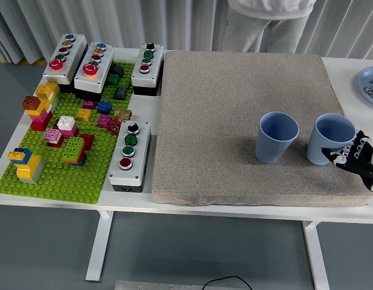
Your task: Pick cup pour cup place
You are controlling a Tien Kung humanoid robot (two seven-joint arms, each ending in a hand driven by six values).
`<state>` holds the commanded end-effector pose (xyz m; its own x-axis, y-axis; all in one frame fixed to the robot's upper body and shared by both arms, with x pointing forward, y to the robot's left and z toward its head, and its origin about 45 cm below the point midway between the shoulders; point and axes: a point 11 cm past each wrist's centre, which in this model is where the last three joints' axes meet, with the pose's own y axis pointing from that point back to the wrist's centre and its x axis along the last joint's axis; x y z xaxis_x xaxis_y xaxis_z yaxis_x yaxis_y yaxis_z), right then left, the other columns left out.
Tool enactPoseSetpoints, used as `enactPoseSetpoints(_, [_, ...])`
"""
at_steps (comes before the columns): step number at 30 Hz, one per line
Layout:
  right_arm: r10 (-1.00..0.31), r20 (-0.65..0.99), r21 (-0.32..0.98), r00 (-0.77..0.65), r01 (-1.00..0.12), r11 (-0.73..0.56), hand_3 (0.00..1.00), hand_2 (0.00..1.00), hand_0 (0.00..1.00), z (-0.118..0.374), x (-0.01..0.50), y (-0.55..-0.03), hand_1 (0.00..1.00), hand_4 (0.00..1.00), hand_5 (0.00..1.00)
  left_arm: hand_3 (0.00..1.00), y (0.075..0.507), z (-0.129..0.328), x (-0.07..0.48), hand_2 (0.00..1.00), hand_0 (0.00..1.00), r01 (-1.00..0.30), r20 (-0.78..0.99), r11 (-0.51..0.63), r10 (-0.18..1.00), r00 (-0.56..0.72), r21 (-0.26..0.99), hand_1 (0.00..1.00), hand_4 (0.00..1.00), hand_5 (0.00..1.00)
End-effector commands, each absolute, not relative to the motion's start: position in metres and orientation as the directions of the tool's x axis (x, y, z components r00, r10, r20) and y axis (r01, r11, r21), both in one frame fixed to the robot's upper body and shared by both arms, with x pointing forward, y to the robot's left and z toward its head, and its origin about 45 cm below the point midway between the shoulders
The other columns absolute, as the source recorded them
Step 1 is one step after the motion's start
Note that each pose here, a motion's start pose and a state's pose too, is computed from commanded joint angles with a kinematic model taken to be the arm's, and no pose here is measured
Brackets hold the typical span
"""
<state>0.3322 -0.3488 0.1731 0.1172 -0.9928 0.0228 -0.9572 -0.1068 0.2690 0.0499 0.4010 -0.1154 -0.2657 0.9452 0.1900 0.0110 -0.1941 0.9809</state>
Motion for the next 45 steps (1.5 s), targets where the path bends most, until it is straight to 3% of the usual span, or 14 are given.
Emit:
enactPoseSetpoints(18, [-0.995,0.009,0.26,0.101,-0.961,-0.096,0.956,0.942,0.893,0.1742,0.3355,-0.3456,0.857,0.785,0.153,0.663,0.4001,-0.1155,0.0511,0.821,0.733,0.009,0.188,-0.193,0.946,-0.266,0.981,0.763,0.505,0.914])
enactPoseSetpoints(19, [-0.995,0.012,0.263,0.101,-0.96,-0.095,0.841,0.845,0.883,0.1738,0.3352,-0.346,0.814,0.775,0.146,0.663,0.4002,-0.1155,0.0511,0.821,0.733,0.009,0.188,-0.193,0.946,-0.265,0.981,0.763,0.505,0.916])
enactPoseSetpoints(24, [-0.996,0.014,0.263,0.091,-0.961,-0.084,0.841,0.845,0.883,0.1736,0.3344,-0.348,0.814,0.775,0.146,0.663,0.4001,-0.1155,0.0511,0.821,0.733,0.009,0.188,-0.193,0.946,-0.264,0.981,0.763,0.505,0.916])
enactPoseSetpoints(25, [-0.996,0.014,0.263,0.09,-0.961,-0.083,0.775,0.749,0.863,0.1735,0.3344,-0.3483,0.778,0.761,0.131,0.663,0.4001,-0.1155,0.0511,0.821,0.733,0.009,0.188,-0.193,0.946,-0.264,0.981,0.763,0.505,0.917])
enactPoseSetpoints(45, [-0.997,0.008,0.268,0.083,-0.96,-0.078,0.776,0.741,0.858,0.1737,0.3338,-0.349,0.773,0.759,0.13,0.663,0.4001,-0.1155,0.0512,0.821,0.733,0.01,0.189,-0.193,0.946,-0.263,0.981,0.763,0.504,0.917])
